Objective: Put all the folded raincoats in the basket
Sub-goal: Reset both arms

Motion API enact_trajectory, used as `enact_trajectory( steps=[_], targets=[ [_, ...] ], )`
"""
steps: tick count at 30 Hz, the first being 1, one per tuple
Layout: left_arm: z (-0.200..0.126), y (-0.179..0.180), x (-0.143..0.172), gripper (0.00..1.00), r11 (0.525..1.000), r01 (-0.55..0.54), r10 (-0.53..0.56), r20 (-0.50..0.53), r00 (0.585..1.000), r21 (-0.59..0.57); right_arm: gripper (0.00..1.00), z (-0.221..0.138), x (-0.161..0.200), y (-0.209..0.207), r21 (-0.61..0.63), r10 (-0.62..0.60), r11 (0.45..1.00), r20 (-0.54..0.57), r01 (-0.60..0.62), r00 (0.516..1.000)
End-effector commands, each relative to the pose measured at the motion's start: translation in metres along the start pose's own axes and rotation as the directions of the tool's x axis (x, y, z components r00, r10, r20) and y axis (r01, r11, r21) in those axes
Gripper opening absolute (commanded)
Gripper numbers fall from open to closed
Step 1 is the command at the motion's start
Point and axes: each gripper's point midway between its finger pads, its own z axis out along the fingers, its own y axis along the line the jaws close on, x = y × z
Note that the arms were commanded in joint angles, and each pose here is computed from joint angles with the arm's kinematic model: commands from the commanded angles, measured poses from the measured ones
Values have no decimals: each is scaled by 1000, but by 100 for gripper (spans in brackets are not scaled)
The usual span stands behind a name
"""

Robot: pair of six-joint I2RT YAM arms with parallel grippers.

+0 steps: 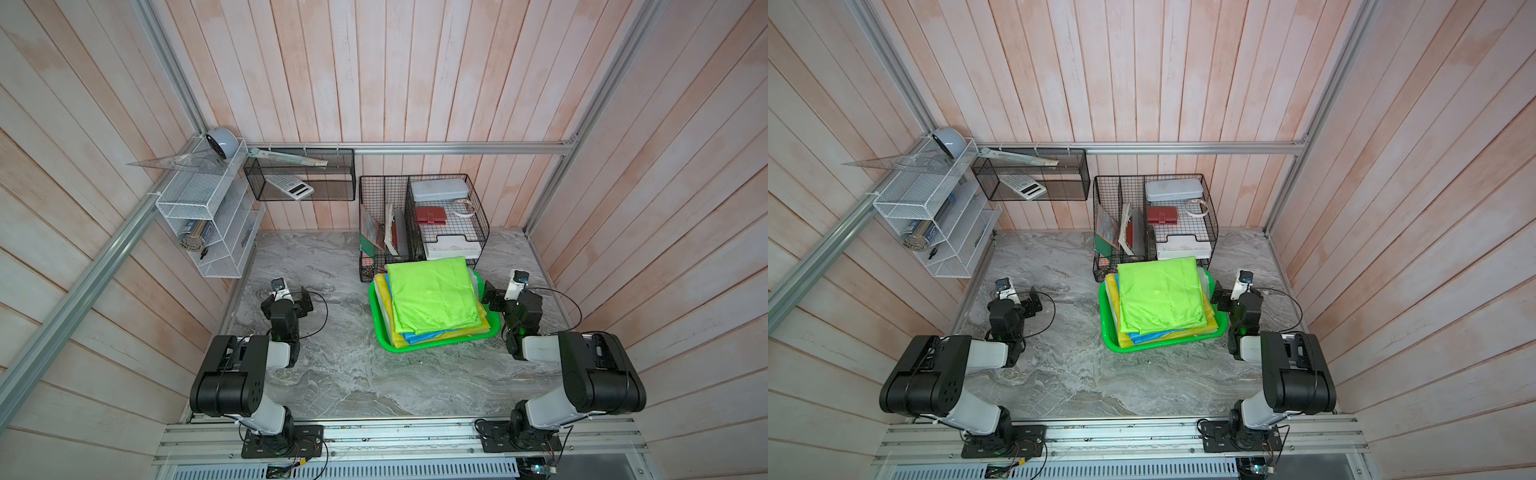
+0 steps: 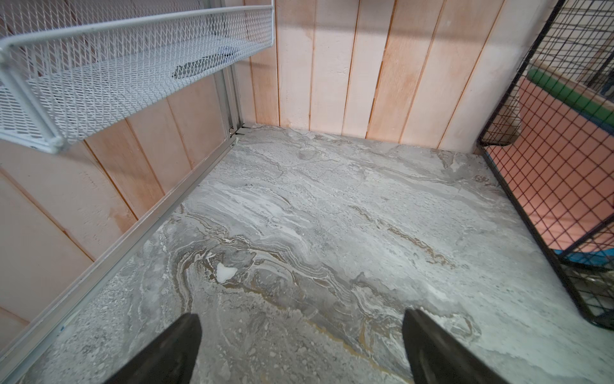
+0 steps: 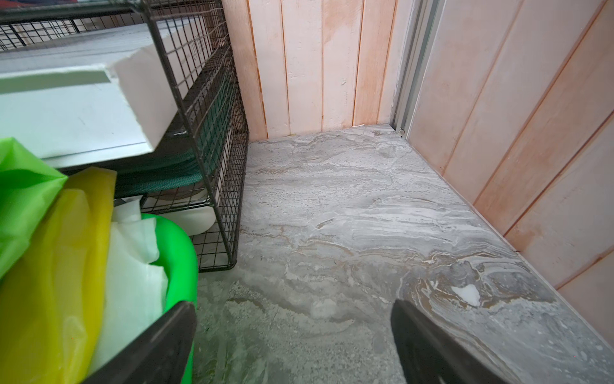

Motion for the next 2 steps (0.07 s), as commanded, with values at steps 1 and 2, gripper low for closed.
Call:
enact_trajectory(
  steps=[1, 2],
  targets=[
    [3, -1, -6, 100, 1000, -3, 3, 13, 1000, 2, 98, 2, 29, -3, 8, -35, 999, -107, 36, 994],
    [3, -1, -7, 100, 1000, -3, 3, 13, 1000, 3, 98, 1, 28, -3, 6, -36, 999, -102, 37, 994]
  ],
)
